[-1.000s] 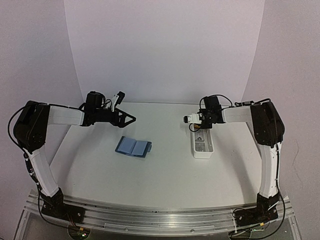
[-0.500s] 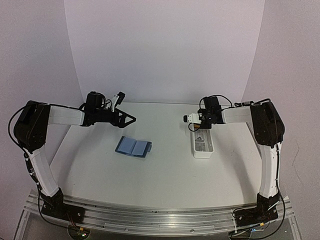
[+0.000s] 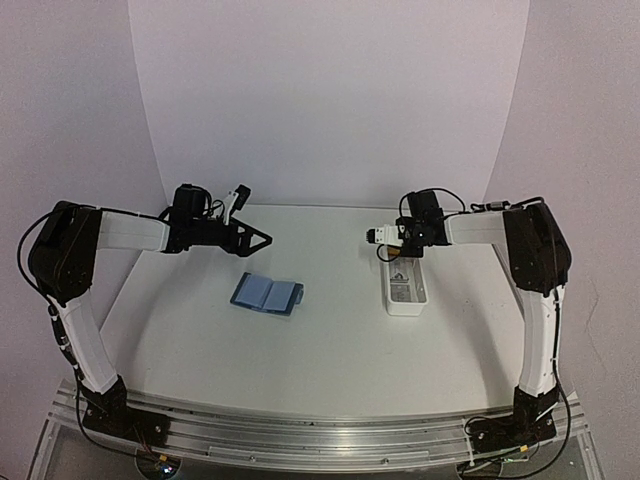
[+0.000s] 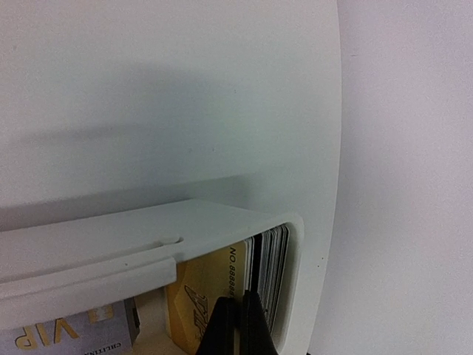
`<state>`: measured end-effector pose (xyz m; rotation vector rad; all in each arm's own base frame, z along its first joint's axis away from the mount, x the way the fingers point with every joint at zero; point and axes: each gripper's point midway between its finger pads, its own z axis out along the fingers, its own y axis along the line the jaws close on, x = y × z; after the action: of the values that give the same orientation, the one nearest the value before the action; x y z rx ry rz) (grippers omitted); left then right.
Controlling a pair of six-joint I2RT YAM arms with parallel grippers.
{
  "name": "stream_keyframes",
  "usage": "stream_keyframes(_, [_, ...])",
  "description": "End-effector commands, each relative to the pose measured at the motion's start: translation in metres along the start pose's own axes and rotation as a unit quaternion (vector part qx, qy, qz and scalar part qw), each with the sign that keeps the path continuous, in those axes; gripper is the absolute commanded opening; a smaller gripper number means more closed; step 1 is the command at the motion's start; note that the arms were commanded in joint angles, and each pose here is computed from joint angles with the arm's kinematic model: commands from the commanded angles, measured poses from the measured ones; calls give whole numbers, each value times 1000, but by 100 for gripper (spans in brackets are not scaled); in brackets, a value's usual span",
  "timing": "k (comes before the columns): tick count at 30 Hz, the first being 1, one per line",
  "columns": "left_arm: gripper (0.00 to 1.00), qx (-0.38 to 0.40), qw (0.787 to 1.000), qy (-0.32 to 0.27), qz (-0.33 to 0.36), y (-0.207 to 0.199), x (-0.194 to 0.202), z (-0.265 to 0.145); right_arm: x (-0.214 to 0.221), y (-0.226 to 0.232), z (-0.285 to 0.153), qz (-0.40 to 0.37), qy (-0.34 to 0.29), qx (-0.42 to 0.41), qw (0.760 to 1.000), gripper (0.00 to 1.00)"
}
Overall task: Put the credit cards into the card holder
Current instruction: Pick up the credit card from the storage box.
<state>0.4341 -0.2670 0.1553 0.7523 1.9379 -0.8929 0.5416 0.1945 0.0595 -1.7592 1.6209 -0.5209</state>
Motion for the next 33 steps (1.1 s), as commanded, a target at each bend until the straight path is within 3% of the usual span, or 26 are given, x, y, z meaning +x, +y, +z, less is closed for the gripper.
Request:
stream_keyframes(1, [100, 8, 1000, -14, 4, -2, -9, -2, -5, 9, -10, 15, -8, -40, 999, 0])
stream_keyframes(18, [99, 0, 1000, -10, 3, -1, -6, -4, 1, 36, -2, 19, 1, -88, 996, 0])
stream_keyframes(33, [100, -2, 1000, -5, 0, 1, -3, -2, -1, 39, 3, 24, -2, -94, 995, 10])
